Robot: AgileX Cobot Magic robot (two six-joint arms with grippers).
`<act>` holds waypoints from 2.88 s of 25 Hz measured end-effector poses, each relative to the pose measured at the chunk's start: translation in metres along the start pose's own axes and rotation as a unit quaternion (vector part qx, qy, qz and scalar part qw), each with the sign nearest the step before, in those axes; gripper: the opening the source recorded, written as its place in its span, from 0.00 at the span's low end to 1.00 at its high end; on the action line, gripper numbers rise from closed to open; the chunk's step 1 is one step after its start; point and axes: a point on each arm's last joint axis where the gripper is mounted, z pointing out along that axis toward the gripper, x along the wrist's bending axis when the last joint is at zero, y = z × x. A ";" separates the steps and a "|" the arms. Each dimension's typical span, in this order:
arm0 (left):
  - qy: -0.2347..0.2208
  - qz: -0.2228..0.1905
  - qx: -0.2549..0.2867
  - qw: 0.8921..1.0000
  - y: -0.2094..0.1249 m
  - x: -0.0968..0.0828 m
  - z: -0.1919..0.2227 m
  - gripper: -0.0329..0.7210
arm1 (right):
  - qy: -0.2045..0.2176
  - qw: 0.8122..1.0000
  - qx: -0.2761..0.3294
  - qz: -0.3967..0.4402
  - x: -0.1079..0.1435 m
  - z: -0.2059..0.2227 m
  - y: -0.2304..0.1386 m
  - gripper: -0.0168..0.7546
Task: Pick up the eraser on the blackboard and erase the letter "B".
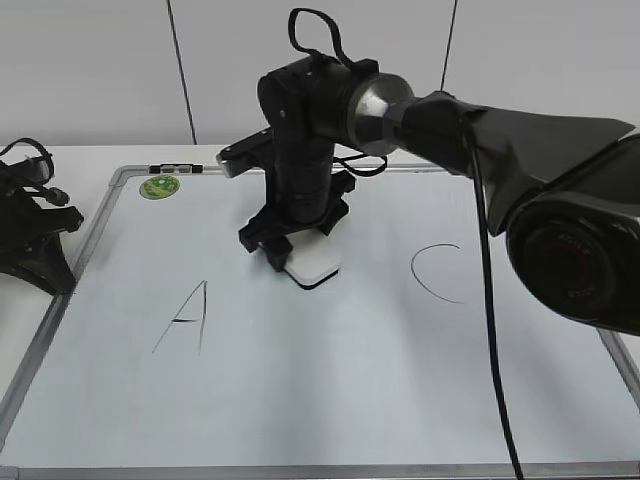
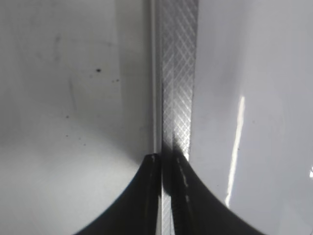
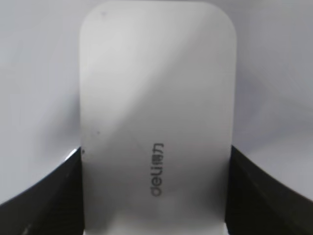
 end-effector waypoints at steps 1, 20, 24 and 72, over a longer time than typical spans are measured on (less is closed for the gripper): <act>0.000 0.000 0.000 1.000 0.000 0.000 0.000 0.08 | -0.007 1.000 0.001 0.000 -0.002 0.000 0.000 0.70; 0.001 0.001 0.000 1.000 0.000 0.000 0.000 0.08 | -0.067 0.997 0.000 0.047 -0.061 -0.035 -0.009 0.70; 0.001 0.001 0.000 1.000 0.000 0.000 0.000 0.08 | -0.078 0.994 -0.040 0.066 -0.079 -0.081 -0.011 0.70; 0.000 0.000 0.000 1.000 0.000 0.000 0.000 0.08 | -0.058 0.942 0.022 0.331 -0.160 -0.045 -0.205 0.70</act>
